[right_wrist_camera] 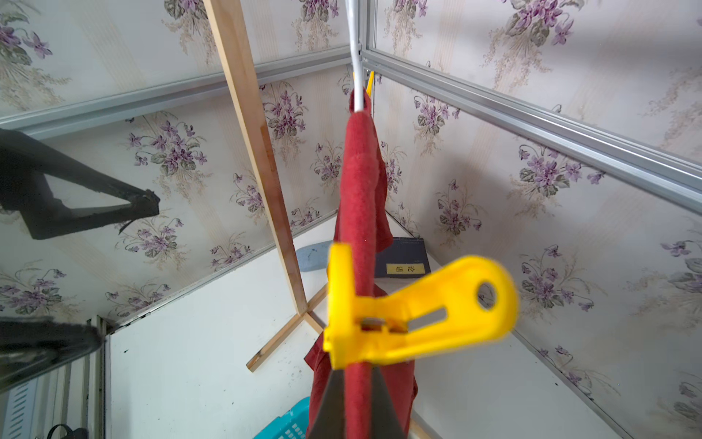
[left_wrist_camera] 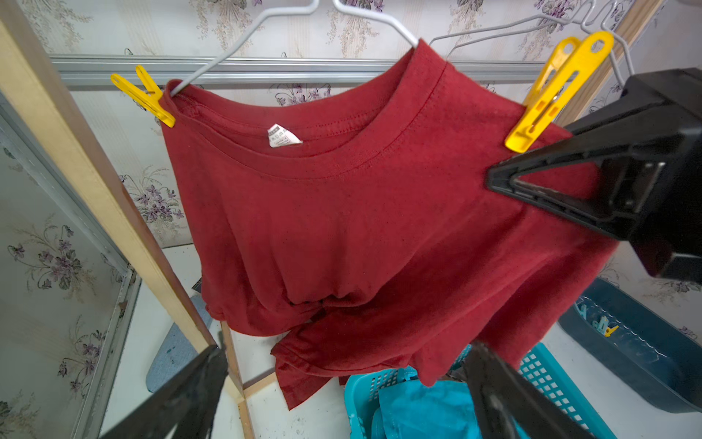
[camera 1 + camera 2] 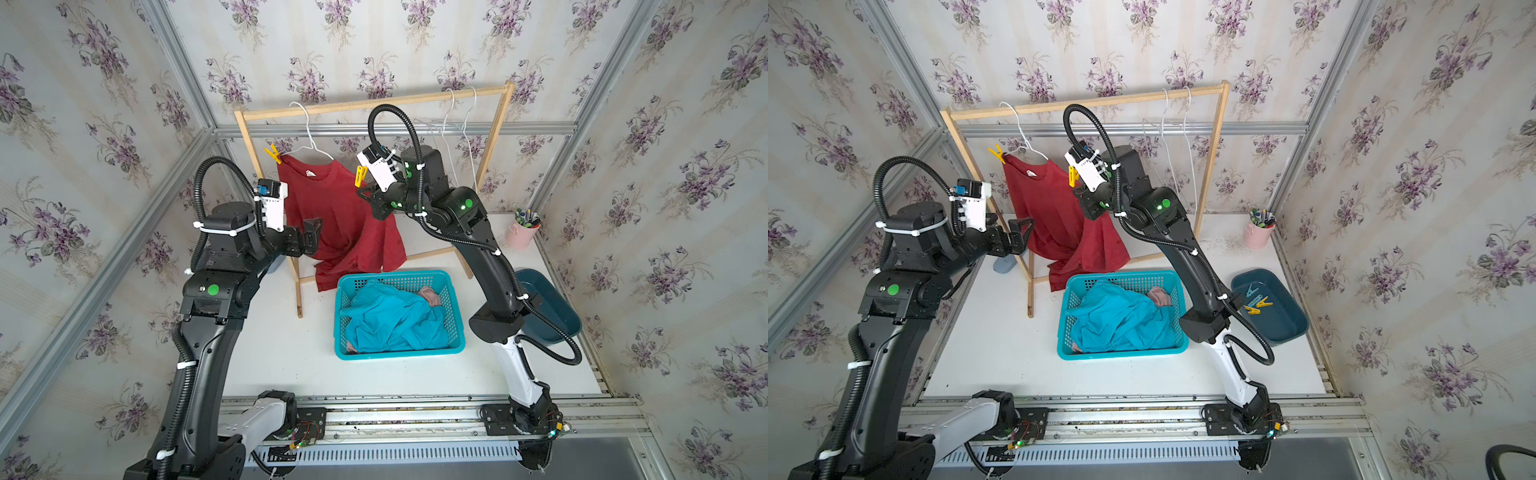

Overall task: Remove the clothespins securing t-shirts to the hanger
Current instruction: Pick up the hanger from the clothes rail.

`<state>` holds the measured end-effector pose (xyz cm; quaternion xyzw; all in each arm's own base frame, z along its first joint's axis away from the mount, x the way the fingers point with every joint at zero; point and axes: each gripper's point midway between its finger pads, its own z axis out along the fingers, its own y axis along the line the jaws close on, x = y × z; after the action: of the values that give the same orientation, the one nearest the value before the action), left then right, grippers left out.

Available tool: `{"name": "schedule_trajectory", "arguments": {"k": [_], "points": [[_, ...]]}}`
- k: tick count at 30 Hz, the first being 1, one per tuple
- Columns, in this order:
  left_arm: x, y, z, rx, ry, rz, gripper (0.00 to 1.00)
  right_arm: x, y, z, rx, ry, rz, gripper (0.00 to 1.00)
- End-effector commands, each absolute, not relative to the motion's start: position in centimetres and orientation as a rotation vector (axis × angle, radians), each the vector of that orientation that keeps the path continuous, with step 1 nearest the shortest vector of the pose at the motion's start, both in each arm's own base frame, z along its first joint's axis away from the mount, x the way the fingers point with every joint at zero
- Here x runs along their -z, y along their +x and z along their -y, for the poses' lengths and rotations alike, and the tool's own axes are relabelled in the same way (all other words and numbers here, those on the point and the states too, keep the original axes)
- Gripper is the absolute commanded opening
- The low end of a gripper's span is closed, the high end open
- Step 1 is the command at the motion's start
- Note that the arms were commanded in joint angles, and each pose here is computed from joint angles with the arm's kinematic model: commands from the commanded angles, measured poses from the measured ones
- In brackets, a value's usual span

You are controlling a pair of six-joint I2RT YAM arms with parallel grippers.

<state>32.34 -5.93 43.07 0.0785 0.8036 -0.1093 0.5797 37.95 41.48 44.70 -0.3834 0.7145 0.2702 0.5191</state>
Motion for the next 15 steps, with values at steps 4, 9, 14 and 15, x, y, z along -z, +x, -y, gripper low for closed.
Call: {"name": "schedule_trajectory", "arguments": {"k": [4,9,14,15], "points": [[-43.9,32.3,5.9,0.258,0.175,-1.850,0.99,-49.0,36.5,-39.4,-0.607,-0.902,-1.611,0.00],[-44.1,32.3,6.0,0.272,0.171,-1.847,0.99,-51.8,35.0,-37.8,-0.601,-0.877,-1.558,0.00],[-44.4,32.3,6.2,0.293,0.169,-1.842,0.99,-53.5,33.9,-36.6,-0.595,-0.868,-1.525,0.00],[-44.5,32.2,6.2,0.294,0.169,-1.839,0.99,-53.7,33.7,-36.4,-0.594,-0.868,-1.525,0.00]]}}
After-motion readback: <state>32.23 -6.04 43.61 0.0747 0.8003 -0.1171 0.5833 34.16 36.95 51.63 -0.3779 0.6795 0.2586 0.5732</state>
